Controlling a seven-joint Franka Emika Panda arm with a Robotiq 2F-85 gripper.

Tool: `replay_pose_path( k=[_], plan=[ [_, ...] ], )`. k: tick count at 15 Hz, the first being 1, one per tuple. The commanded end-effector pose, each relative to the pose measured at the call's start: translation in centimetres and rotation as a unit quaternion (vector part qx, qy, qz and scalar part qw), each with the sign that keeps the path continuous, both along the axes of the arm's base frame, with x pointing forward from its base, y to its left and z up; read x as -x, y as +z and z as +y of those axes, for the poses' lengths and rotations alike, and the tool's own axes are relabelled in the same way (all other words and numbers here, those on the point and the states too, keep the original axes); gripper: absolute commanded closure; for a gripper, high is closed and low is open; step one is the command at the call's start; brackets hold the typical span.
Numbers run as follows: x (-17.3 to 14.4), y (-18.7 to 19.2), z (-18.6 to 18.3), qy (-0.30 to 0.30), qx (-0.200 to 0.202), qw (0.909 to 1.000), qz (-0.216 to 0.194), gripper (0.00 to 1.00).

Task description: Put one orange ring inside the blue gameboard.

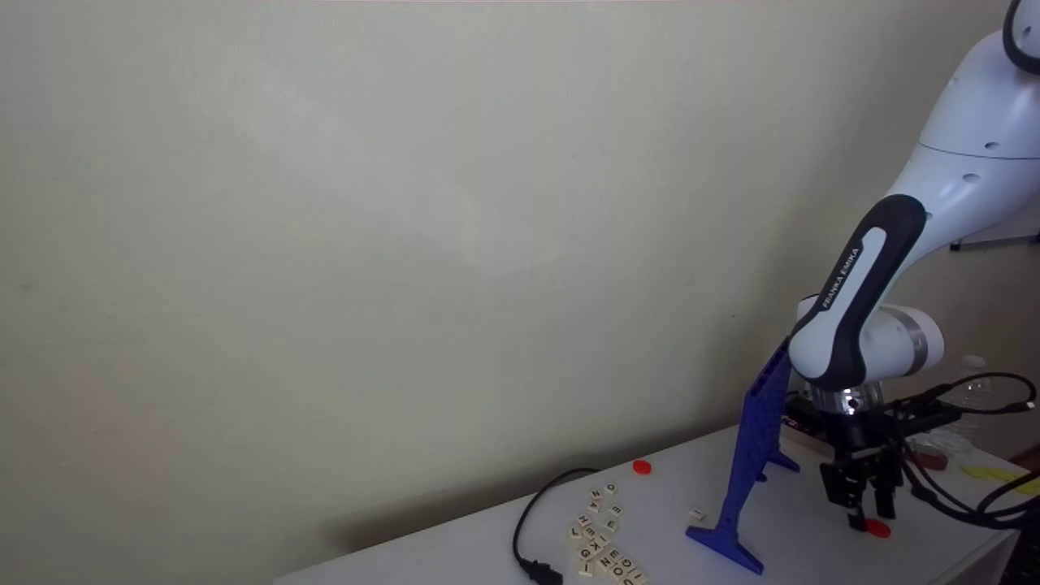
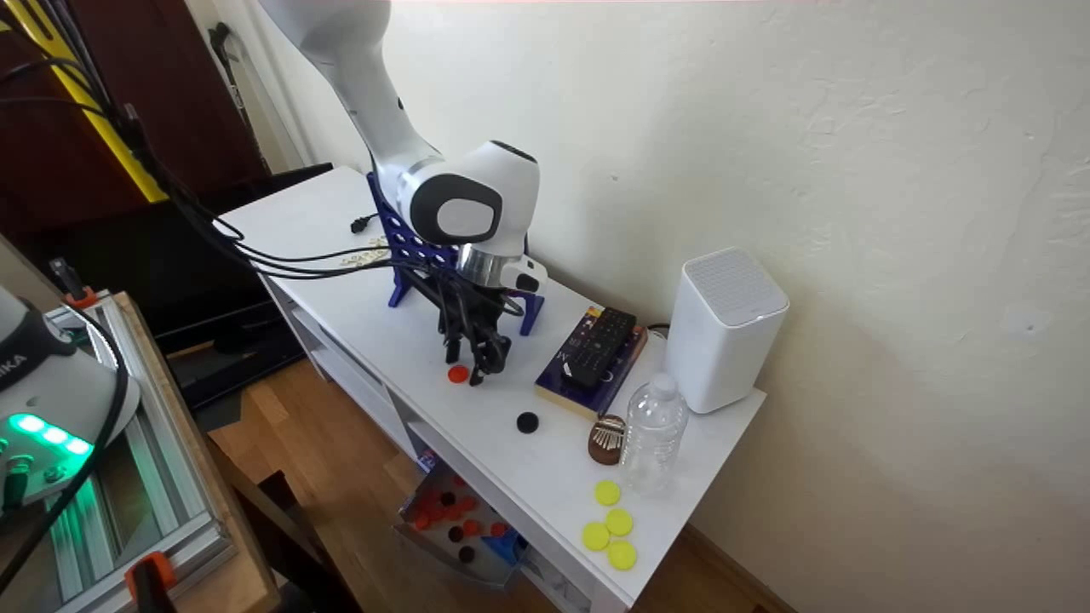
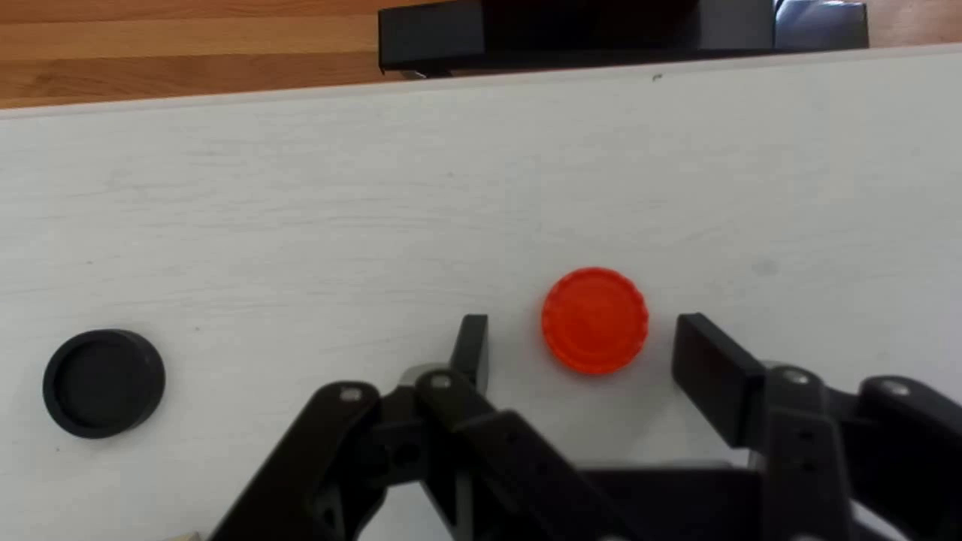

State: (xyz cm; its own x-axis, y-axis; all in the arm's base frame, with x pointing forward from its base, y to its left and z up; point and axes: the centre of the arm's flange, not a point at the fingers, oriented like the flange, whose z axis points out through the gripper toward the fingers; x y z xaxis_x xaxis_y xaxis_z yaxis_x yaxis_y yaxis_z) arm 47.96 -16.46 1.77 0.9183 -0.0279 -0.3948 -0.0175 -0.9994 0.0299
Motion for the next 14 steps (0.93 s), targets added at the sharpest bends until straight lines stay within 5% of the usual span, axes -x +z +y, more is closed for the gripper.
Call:
replay_pose_path(
  k=[1, 10, 14],
  plan=[
    [0.5, -2.0, -0.1, 0.013, 0.003, 0.9996, 0.025, 0.36],
    [1.5, -3.3, -0.2, 0.016, 0.001, 0.9992, 0.038, 0.40],
    [1.4, -2.9, -0.3, 0.013, -0.001, 0.9996, 0.026, 0.21]
  ],
)
